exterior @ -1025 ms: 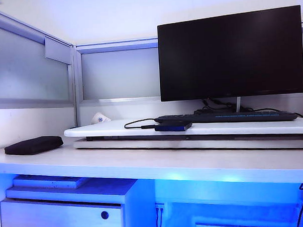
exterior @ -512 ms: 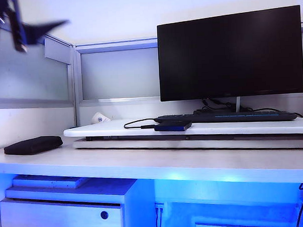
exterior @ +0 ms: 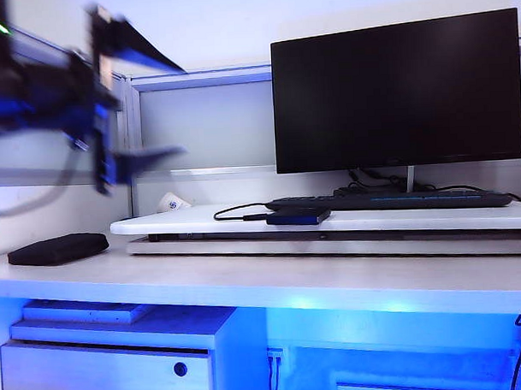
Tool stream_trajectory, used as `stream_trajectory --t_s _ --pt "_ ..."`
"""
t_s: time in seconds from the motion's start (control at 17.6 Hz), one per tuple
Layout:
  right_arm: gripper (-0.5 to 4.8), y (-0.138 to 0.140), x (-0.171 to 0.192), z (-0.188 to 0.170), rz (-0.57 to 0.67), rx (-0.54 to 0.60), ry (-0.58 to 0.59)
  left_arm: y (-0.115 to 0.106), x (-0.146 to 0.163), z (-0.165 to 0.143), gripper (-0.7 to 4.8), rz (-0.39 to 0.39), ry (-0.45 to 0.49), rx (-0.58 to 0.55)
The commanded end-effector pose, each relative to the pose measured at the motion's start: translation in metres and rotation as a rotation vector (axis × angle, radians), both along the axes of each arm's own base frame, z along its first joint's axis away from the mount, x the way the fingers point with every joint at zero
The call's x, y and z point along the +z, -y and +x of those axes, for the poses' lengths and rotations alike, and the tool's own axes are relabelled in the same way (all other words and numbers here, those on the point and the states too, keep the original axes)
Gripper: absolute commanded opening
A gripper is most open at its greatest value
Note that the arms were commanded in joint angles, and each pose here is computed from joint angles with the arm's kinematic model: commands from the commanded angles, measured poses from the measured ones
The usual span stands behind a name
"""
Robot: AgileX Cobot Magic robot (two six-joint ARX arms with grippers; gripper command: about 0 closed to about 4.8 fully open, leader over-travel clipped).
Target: Unplug the data cable of the portable hard drive.
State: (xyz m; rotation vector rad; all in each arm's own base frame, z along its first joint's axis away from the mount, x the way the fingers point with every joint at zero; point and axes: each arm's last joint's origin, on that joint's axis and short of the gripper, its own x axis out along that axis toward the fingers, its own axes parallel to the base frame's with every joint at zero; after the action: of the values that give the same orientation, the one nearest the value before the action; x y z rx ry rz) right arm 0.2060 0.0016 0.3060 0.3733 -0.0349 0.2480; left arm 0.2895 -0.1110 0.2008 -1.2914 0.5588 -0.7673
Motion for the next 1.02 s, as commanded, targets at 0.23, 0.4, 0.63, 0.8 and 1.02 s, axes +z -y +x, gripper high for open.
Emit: stream_trajectory --t_s 0.23,0.4,0.63,0.8,1.02 --pt "4.68 -0.005 -0.007 0.017 -0.029 0.026 -0.001 0.041 -0.018 0.052 4.79 -0.009 -0.017 -0.081" --pt "4.68 -0.005 -0.012 0.022 -0.033 0.025 -0.014 0.061 -0.029 0.064 4.79 -0.007 -0.032 -0.086" --pt "4.68 -0.005 -0.013 0.026 -0.046 0.024 -0.013 0.077 -0.055 0.084 4.79 -0.008 -0.122 -0.099" --pt "4.68 -0.005 -0.014 0.026 -0.052 0.023 -0.013 0.084 -0.063 0.099 4.79 -0.007 -0.122 -0.093" --pt "4.68 -0.005 -0.021 0.035 -0.054 0.028 -0.033 0.090 -0.066 0.113 4.79 -0.007 -0.123 -0.093"
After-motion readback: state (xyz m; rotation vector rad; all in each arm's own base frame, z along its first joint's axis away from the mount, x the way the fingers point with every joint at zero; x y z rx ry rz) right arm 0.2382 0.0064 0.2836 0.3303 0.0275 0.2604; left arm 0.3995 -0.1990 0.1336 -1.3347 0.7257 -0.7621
